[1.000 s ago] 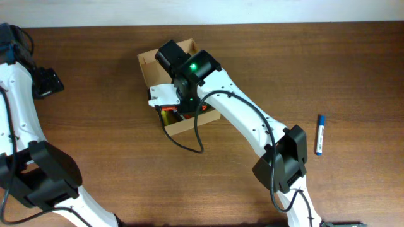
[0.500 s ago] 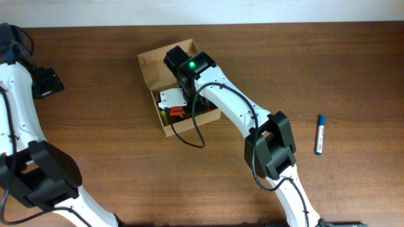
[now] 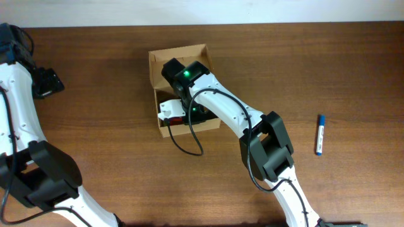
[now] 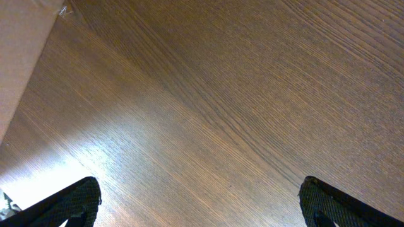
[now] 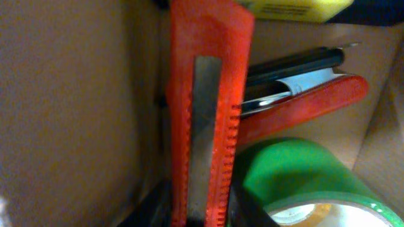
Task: Pack container
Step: 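Carry the orange box cutter into the box beside the stapler, then release the box cutter and move the right gripper to the marker, then grasp the blue-capped marker with the right gripper, then carry the blue-capped marker into the box and release it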
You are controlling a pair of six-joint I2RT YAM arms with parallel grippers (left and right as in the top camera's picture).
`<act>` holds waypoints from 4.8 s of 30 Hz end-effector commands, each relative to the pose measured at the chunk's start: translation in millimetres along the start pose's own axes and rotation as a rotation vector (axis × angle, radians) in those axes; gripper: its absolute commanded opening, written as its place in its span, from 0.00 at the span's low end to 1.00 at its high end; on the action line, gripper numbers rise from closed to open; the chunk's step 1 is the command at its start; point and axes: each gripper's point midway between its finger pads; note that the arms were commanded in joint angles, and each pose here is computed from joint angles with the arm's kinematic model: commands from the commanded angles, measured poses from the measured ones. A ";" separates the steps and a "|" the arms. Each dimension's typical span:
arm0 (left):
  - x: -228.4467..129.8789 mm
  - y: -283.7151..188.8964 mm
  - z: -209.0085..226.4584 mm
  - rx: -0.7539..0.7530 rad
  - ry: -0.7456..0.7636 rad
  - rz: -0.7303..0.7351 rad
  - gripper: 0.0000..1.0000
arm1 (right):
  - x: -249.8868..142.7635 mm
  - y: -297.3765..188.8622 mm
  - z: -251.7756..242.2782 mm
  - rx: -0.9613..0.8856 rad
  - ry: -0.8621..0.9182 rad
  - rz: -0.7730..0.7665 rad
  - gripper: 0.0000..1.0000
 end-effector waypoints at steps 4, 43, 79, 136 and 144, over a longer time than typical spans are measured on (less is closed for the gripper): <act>0.0 -1.3 3.3 0.001 0.009 -0.004 1.00 | -6.3 4.3 -11.5 -0.055 0.059 0.045 0.81; 0.1 -1.3 3.2 0.001 0.009 -0.004 1.00 | -360.6 -212.8 79.1 -0.394 1.906 -0.115 0.04; 0.0 -1.2 3.2 0.001 0.009 -0.003 1.00 | -381.8 11.9 117.6 0.039 2.033 -0.137 0.34; 0.1 -1.3 3.2 0.001 0.009 -0.004 1.00 | -408.6 -50.4 62.3 -0.005 2.074 -0.179 0.04; 0.0 -1.2 3.2 0.001 0.009 -0.003 1.00 | -337.9 -208.5 -19.6 -0.269 1.662 -0.377 0.04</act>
Point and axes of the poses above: each gripper's point midway between its finger pads, its own y axis out along the fingers, its own z axis along the line the jaws close on, x = y × z
